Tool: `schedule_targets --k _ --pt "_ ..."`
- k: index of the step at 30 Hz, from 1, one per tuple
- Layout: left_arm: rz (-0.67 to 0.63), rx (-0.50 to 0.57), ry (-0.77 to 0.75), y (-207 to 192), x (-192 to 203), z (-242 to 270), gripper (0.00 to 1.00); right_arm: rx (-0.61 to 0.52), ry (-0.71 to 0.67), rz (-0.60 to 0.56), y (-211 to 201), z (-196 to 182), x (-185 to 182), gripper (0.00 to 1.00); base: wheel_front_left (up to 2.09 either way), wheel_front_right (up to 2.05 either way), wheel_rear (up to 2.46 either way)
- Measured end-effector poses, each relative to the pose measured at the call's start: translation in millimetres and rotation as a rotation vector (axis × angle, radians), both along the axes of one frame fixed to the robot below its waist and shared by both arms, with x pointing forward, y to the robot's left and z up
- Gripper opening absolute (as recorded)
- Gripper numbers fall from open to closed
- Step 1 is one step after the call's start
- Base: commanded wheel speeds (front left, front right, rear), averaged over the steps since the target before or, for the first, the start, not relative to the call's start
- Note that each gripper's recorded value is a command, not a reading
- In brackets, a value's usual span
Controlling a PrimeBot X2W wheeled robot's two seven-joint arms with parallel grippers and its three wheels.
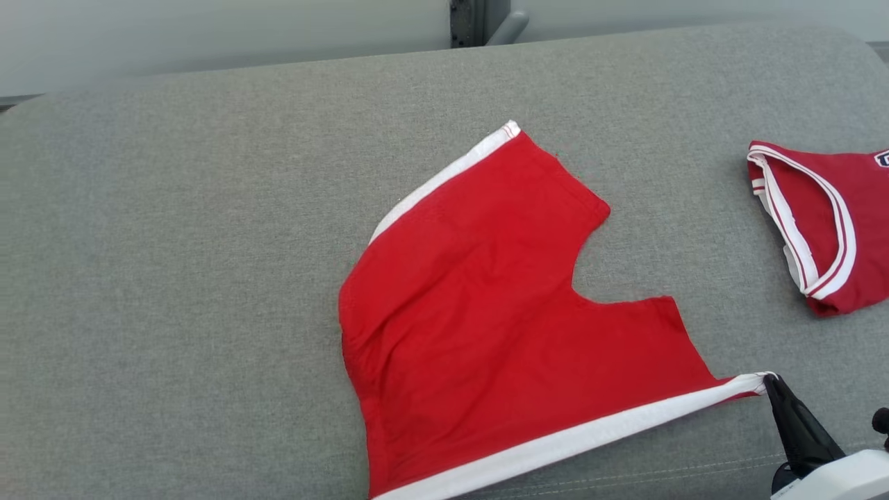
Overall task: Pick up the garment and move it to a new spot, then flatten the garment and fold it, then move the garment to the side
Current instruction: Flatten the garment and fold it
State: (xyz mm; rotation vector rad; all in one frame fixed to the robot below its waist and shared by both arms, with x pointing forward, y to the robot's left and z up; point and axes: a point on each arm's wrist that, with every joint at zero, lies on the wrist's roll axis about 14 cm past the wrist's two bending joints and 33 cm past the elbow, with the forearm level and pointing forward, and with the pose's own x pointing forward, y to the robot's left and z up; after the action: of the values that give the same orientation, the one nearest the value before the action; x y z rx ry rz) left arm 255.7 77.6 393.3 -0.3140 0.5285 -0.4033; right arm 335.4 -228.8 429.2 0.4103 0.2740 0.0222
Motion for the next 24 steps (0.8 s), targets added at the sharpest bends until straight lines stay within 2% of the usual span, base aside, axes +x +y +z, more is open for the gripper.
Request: schedule_targets --k 3,8,11,12,16,21,24 --pt "0.012 -0.027 -0.014 -1 -5 8 0.00 -0.006 -0.039 0.023 0 17 4 0.00 0.00 0.00 0.00" --pt "0.043 -0.098 -0.052 -4 9 29 0.00 -0.010 -0.120 0.058 5 49 27 0.00 0.00 0.00 0.00" --pt "0.058 -0.166 -0.111 -7 42 57 0.00 -0.029 -0.198 0.096 12 78 61 0.00 0.00 0.00 0.00" --pt "0.058 -0.166 -0.111 -7 42 57 0.00 -0.029 -0.198 0.096 12 78 61 0.00 0.00 0.00 0.00" --pt "0.062 -0.215 -0.166 -7 91 87 0.00 -0.049 -0.289 0.159 33 112 120 0.00 0.00 0.00 0.00" --pt "0.086 -0.183 -0.186 -3 149 90 0.00 -0.072 -0.265 0.211 55 106 188 0.00 0.00 0.00 0.00" --pt "0.120 -0.157 -0.161 1 177 76 0.00 -0.090 -0.214 0.237 67 86 222 0.00 0.00 0.00 0.00"
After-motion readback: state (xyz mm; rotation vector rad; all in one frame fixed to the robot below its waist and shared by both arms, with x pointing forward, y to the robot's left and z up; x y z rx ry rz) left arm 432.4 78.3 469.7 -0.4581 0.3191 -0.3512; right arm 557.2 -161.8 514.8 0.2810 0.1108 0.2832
